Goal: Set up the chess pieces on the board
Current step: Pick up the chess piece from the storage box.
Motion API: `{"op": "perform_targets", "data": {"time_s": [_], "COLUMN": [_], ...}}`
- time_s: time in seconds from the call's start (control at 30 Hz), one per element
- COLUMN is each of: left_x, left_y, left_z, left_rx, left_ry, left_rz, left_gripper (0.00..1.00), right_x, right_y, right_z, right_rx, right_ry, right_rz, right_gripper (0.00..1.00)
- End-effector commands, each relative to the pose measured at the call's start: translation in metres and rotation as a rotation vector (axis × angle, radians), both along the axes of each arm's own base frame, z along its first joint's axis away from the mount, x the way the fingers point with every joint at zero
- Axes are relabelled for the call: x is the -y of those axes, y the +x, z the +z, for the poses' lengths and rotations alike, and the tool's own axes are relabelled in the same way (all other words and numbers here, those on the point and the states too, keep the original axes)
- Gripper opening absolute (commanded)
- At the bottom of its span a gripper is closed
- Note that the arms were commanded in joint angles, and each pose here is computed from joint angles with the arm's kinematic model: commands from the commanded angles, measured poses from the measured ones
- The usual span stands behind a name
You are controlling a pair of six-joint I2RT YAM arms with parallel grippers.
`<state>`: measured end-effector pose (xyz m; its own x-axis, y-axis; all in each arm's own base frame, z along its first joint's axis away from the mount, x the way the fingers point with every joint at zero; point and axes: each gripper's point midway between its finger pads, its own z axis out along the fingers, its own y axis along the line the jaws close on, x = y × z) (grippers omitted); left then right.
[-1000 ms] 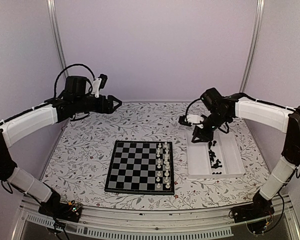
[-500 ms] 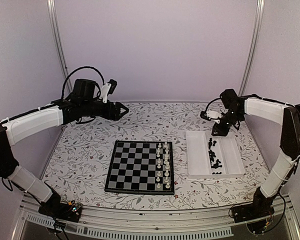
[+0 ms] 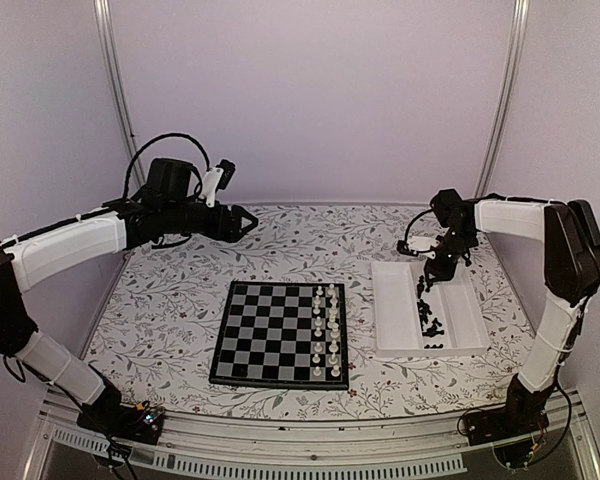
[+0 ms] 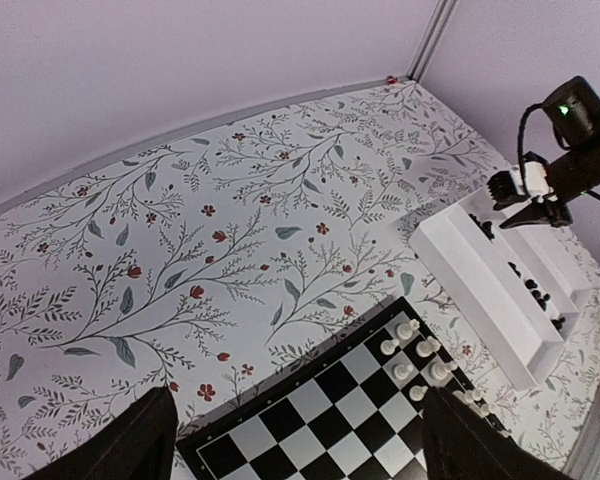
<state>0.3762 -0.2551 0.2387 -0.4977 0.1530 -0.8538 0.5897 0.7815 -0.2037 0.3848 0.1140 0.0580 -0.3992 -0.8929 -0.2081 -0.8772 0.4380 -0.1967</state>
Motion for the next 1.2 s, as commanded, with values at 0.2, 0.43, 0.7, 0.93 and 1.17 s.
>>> {"op": "perform_targets", "data": {"time_s": [0.2,0.43,0.7,0.93,1.17], "left_x": [0.007,0.008,0.009,0.009,0.01], "left_y": [-0.001,-0.002,-0.003,-0.004,-0.005], "left_z": [0.014,0.016,0.016,0.016,0.018], "left_rx": [0.032,0.033,0.031,0.03,0.033], "left_ry": [-0.006,-0.012,-0.014,-0.015,-0.021], "left_rz": [-0.025,-0.031,-0.035,-0.036,-0.041], "left_gripper": [0.86,0.86,0.87,0.87,0.87], "right_x": [0.01,0.013,0.011,0.011,0.003], "right_y": [0.009,0.002,-0.009,-0.013,-0.024], "right_z": [-0.015,-0.028,-0.041,-0.046,-0.04], "right_rx": [-0.038,-0.091,-0.166,-0.189,-0.209], "right_ry": [-0.106,-0.135,-0.127,-0.127,-0.062], "right_rz": [0.095,0.143,0.175,0.176,0.165], "right_gripper": [0.37,0.38,0.36,0.26,0.11]}}
